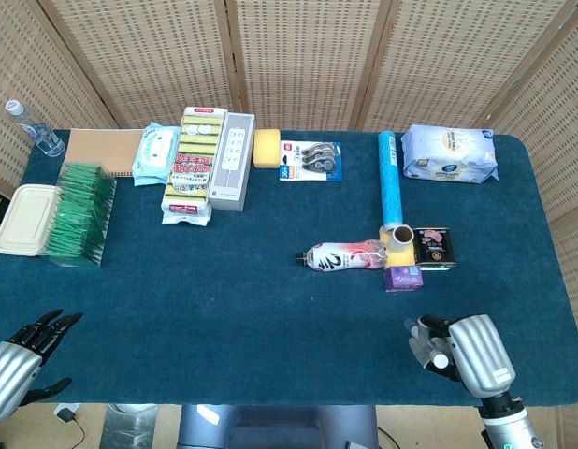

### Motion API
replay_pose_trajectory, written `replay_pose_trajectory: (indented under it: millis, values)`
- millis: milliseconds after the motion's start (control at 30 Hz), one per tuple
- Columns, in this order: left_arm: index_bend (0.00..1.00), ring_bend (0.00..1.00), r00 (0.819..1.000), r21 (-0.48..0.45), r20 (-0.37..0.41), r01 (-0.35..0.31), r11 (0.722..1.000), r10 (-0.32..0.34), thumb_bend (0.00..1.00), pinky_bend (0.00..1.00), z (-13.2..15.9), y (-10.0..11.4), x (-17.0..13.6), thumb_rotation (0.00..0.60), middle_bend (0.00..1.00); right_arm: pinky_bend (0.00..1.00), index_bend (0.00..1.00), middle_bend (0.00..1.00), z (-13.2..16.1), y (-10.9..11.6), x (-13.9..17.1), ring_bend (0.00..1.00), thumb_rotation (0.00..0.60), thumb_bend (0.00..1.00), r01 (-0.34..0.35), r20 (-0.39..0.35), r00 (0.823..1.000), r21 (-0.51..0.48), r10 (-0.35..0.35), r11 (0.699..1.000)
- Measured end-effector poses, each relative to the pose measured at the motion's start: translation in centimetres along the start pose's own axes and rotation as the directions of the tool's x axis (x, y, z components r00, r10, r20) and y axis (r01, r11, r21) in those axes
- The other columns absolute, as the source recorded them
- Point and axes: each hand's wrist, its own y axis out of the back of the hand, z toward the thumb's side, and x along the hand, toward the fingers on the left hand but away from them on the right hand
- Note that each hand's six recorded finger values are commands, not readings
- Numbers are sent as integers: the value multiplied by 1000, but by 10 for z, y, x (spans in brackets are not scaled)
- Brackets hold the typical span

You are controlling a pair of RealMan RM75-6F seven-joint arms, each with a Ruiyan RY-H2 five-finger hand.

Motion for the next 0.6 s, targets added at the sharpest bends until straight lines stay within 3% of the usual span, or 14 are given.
replay_pose_trajectory:
  millis: [200, 400, 600]
  values:
    - [1, 125, 1000, -8, 15, -8, 1000, 8, 114, 300, 0, 2, -1, 600, 201, 1000, 833, 1000, -7, 21, -4, 1000, 600, 431, 117, 31, 993, 2, -117, 993]
    - [1, 125, 999, -14, 25, -28, 1000, 28, 114, 300, 2, 5, 0, 600, 202, 1000, 833, 1000, -18, 13, -13, 1000, 600, 431, 81, 56, 995, 20, -82, 997]
    - [1, 125, 999, -9, 20, -34, 999, 34, 113, 300, 2, 4, 0, 600, 202, 1000, 833, 1000, -19, 15, -32, 1000, 600, 430, 115, 54, 992, 33, -117, 993]
